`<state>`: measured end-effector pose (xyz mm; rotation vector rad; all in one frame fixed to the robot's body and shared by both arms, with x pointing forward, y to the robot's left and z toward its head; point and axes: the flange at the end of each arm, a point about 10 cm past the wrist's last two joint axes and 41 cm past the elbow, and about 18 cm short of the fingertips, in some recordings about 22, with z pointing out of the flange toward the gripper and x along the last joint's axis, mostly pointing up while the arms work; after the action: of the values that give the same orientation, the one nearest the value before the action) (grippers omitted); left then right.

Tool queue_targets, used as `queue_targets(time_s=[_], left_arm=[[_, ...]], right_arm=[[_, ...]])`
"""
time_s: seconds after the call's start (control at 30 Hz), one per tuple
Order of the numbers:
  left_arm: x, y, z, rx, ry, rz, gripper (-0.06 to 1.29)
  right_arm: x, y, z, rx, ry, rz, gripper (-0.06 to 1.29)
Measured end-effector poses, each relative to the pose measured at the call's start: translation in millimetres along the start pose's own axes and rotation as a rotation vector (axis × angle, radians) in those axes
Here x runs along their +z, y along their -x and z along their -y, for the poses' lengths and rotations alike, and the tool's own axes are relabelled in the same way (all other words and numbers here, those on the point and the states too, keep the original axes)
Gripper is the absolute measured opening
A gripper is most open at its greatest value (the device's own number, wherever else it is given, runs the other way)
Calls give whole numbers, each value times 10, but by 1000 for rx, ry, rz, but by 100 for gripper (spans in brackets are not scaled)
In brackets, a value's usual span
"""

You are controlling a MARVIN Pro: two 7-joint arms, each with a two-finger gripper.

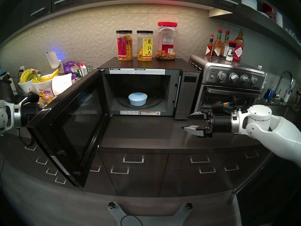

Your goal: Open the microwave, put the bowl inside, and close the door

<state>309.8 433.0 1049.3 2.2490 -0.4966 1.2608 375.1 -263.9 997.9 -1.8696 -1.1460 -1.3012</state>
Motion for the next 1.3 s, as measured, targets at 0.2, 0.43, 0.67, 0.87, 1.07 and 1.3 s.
queue_targets(time_s=[0.2, 0.43, 0.67, 0.87, 1.07, 1.3], left_arm=[[125, -72, -76, 8, 17, 2, 127], [270, -150, -168, 16, 42, -2, 127], [388, -192, -225, 17, 56, -7, 127], [505, -224, -278, 22, 70, -20, 127], [632, -256, -374, 27, 85, -34, 127], [762, -273, -504, 32, 86, -52, 127]], right_arm=[[0, 0, 0, 0, 0, 0, 119], [0, 0, 0, 0, 0, 0, 119], [0, 0, 0, 0, 0, 0, 119], [0, 0, 0, 0, 0, 0, 119], [0, 0, 0, 0, 0, 0, 119], [0, 0, 0, 0, 0, 0, 119]])
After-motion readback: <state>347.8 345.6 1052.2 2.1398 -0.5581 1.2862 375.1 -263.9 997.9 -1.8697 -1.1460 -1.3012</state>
